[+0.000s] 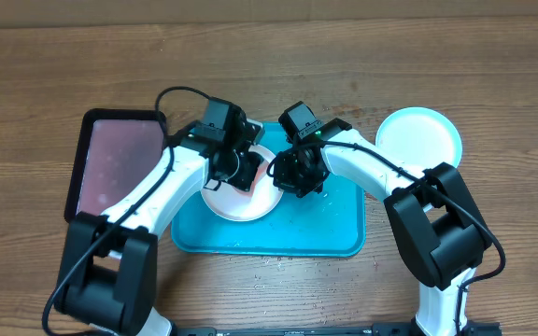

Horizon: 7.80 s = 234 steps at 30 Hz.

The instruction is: Clean dirty plates on tray and stack at the side

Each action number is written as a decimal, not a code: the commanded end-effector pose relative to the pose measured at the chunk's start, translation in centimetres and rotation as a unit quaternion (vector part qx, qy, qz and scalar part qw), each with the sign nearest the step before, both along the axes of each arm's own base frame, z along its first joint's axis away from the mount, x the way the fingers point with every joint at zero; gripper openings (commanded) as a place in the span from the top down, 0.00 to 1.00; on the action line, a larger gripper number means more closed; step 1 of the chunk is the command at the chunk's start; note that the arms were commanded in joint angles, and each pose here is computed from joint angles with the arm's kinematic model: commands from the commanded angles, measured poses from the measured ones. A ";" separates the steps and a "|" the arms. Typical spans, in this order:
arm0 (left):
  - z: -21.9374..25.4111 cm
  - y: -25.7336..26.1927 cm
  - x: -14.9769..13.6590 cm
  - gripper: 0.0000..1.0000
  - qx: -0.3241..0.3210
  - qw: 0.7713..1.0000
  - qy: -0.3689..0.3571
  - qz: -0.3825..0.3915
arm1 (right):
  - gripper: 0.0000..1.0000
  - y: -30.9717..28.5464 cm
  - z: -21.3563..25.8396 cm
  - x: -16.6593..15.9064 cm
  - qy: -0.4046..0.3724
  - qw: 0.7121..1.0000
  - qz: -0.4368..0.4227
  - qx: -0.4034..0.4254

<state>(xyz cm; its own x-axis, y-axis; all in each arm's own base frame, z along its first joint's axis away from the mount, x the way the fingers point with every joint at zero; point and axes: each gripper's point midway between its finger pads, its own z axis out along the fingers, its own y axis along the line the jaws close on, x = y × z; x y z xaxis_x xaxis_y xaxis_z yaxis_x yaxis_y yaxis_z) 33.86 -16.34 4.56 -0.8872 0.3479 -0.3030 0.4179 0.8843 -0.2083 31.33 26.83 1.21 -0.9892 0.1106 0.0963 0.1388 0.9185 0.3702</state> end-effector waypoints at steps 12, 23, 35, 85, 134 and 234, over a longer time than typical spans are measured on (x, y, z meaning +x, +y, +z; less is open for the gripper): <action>1.3 7.1 2.5 0.96 0.059 0.991 -0.019 0.118 | 0.96 -0.2 0.7 0.7 -0.014 1.000 0.008 -0.005; 10.2 11.4 3.8 0.96 0.025 0.979 -0.133 0.154 | 0.96 -3.7 5.8 4.7 -0.149 0.979 0.046 -0.134; 7.6 21.1 3.8 0.96 0.072 0.970 -0.109 0.206 | 0.96 -5.7 14.0 6.3 -0.343 0.879 0.080 -0.320; -3.5 24.0 7.5 0.96 0.115 0.971 -0.062 0.202 | 0.96 -2.4 20.7 4.8 -0.498 0.739 0.074 -0.447; 3.5 22.2 3.9 0.00 0.073 0.967 0.006 0.242 | 0.96 -4.0 22.5 5.1 -0.515 0.717 0.025 -0.470; 17.8 16.5 -9.4 0.00 -0.031 0.932 -0.277 0.231 | 0.00 -23.0 22.2 -6.4 -0.412 0.901 -0.079 -0.114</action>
<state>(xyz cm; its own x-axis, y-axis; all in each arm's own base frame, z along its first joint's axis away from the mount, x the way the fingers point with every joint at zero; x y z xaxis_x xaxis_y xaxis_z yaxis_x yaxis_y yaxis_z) 24.39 0.37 22.94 -0.6279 -0.0476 -0.7769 0.0546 0.9930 -0.1049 24.81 3.96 23.72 -0.6808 0.1817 -0.7096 0.0290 0.9747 0.2217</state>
